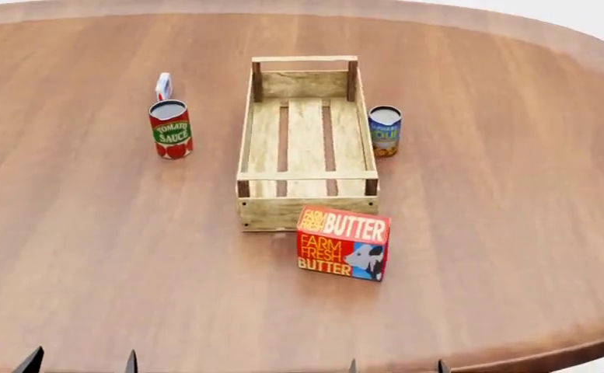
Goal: Pick up the butter and put it in the tray.
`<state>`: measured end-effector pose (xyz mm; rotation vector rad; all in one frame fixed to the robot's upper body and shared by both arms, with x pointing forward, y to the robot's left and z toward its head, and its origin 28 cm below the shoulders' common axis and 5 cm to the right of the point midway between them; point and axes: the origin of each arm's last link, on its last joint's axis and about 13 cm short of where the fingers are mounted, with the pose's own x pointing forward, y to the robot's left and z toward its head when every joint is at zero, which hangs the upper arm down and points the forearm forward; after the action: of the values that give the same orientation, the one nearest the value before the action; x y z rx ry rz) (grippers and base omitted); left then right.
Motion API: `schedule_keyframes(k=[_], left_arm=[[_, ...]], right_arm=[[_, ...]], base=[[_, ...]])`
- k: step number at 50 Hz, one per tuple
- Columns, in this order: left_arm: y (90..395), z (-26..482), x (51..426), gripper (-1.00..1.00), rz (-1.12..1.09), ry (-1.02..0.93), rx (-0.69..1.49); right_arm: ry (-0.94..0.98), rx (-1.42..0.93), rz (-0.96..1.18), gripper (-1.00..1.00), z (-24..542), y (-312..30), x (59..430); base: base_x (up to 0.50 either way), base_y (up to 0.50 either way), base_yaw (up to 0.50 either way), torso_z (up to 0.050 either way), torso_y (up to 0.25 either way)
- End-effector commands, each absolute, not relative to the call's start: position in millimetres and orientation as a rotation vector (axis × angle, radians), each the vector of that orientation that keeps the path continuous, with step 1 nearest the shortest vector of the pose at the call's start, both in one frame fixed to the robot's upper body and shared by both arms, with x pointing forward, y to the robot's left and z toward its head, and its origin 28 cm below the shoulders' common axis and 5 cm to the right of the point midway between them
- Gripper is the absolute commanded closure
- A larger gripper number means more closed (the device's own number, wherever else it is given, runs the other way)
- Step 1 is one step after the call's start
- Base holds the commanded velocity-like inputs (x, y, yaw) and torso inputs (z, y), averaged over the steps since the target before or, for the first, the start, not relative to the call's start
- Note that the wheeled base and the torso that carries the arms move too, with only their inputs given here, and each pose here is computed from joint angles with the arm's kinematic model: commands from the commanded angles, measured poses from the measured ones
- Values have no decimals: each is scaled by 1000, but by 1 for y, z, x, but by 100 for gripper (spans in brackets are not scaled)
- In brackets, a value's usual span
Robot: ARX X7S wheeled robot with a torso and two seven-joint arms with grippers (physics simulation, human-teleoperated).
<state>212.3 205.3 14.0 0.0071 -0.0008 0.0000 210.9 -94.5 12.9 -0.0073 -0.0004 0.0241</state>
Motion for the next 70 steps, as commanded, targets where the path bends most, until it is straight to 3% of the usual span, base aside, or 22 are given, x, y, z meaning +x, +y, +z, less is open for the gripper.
schedule_keyframes(k=[1, 14, 70], left_arm=[[205, 14, 212, -100, 0, -1, 9], [205, 14, 212, -100, 0, -1, 8], [205, 14, 211, -100, 2, -4, 14]], right_arm=[[0, -15, 25, -100, 13, -94, 211], [9, -23, 32, -100, 12, -93, 210], [15, -33, 20, -100, 11, -93, 207]], base=[[0, -500, 0, 0, 0], [0, -161, 0, 0, 0], [500, -14, 0, 0, 0]])
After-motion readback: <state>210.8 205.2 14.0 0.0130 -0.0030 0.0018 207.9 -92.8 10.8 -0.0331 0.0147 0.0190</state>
